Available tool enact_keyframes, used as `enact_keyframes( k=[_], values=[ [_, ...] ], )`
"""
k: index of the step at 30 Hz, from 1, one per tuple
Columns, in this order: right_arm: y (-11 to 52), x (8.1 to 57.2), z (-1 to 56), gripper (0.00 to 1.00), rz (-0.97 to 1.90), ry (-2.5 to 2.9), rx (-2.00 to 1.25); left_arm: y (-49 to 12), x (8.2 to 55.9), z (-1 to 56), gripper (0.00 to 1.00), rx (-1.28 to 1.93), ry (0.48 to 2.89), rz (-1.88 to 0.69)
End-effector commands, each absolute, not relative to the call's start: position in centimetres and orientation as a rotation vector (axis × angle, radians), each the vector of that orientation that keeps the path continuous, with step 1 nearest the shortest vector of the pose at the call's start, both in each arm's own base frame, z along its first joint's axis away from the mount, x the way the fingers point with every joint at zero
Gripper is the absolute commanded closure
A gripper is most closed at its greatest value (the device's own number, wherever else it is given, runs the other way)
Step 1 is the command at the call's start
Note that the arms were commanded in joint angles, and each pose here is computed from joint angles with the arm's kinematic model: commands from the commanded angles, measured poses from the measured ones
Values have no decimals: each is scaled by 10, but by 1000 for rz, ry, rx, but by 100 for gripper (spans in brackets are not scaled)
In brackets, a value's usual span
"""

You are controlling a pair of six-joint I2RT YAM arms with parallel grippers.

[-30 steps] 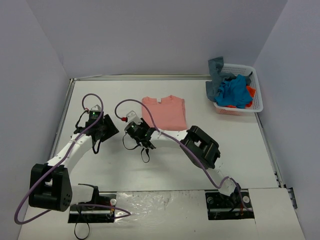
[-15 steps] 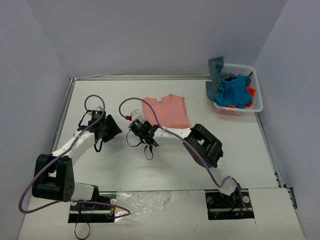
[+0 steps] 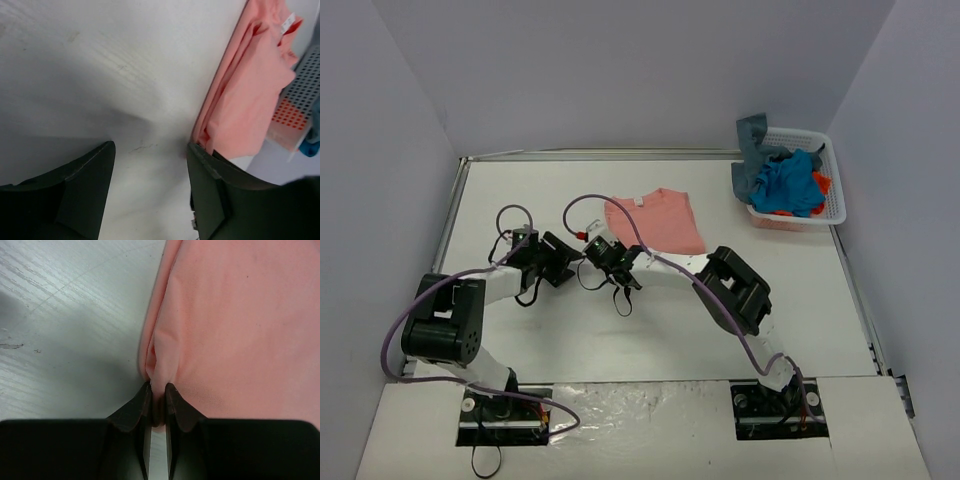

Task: Fold and stack the t-shirts
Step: Put the neatly folded tshirt into the corner of the board with the left arm

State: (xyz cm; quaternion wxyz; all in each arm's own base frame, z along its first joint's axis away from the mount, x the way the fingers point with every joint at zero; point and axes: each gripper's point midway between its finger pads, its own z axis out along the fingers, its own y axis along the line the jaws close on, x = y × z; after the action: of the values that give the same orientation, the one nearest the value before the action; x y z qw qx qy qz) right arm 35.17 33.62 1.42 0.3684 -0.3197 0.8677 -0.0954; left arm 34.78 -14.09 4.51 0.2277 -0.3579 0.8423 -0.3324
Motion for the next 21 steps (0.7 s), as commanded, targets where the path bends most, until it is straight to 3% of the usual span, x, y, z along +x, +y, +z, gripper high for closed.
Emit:
enact_keyframes(
  k=[1, 14, 21],
  values=[
    [311, 319, -8, 100, -281, 2381, -931, -151, 367, 65, 42, -1069, 2175, -1090],
    [327, 327, 10, 100, -209, 2350, -889, -168, 385, 62, 40, -1136, 1989, -1370],
    [333, 330, 21, 100, -180, 2334, -865, -185, 382, 44, 40, -1102, 2040, -1388]
  ],
)
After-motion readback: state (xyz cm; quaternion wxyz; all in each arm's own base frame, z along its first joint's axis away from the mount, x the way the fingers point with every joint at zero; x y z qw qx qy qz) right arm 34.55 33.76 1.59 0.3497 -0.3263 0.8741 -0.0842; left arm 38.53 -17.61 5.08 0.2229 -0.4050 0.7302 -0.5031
